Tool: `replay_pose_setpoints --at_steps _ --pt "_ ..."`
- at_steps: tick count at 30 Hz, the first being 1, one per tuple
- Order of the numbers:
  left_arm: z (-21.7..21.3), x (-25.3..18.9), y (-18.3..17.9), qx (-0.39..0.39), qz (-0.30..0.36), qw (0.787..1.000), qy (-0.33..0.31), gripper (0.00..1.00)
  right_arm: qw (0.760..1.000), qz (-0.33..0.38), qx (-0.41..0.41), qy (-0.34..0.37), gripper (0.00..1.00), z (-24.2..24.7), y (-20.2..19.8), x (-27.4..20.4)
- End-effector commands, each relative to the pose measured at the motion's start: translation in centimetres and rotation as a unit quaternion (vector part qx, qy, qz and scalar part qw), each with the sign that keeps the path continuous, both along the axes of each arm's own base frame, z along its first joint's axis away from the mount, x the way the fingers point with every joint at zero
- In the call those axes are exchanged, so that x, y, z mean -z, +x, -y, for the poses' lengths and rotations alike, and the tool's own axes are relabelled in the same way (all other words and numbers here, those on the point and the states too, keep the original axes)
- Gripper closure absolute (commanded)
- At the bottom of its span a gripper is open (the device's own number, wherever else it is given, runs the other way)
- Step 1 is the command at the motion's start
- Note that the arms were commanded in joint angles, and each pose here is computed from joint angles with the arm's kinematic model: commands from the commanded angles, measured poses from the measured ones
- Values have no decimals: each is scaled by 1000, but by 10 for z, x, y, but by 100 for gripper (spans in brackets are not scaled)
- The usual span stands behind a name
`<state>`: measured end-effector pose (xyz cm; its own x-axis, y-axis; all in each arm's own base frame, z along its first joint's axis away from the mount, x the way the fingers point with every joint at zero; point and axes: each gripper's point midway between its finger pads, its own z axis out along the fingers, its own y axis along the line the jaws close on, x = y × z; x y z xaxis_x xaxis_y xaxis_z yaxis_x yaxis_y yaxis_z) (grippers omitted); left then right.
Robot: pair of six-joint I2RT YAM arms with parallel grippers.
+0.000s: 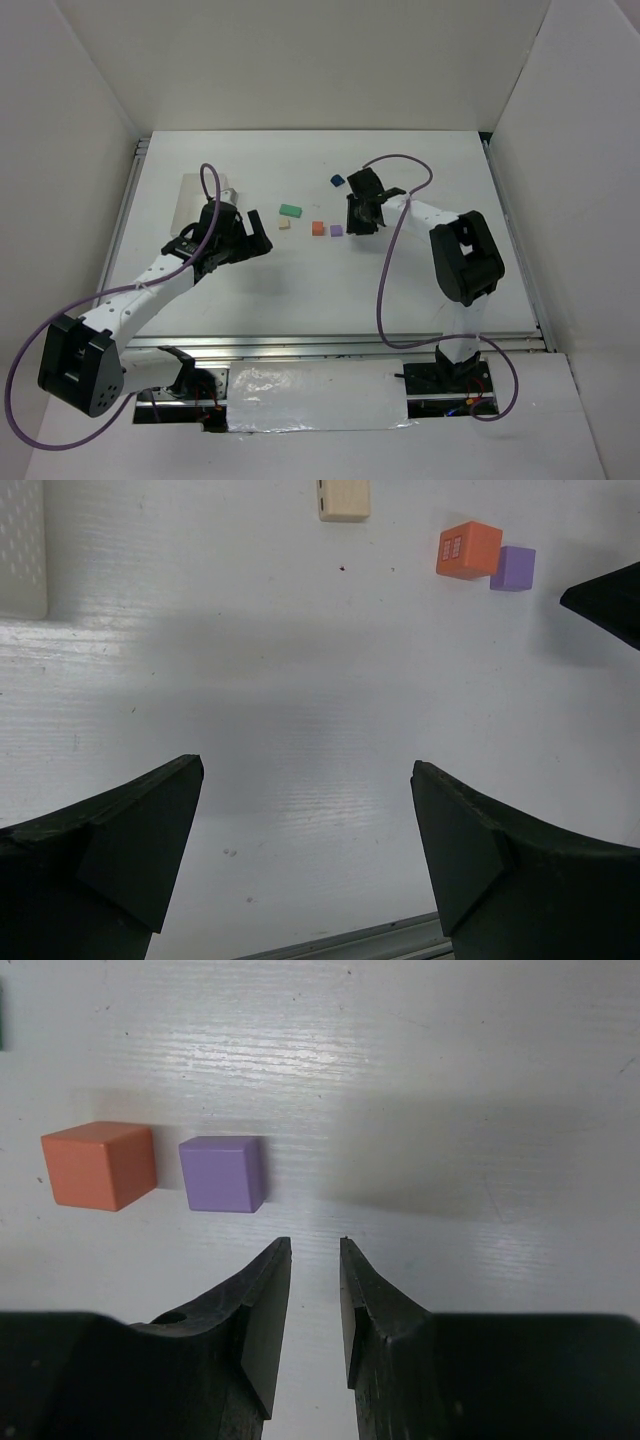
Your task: Build the wood block tower
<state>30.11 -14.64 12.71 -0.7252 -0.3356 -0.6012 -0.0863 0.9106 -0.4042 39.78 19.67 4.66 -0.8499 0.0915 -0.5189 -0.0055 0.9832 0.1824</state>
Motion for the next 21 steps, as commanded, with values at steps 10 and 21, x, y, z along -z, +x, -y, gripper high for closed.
replay_pose_setpoints --at_steps 10,21 --pt "1 -19 14 -6 30 1000 4 1 1000 -3 -18 17 66 -19 16 9" --pt "-2 -18 12 -8 29 1000 9 1 1000 -11 -28 8 65 -30 18 18"
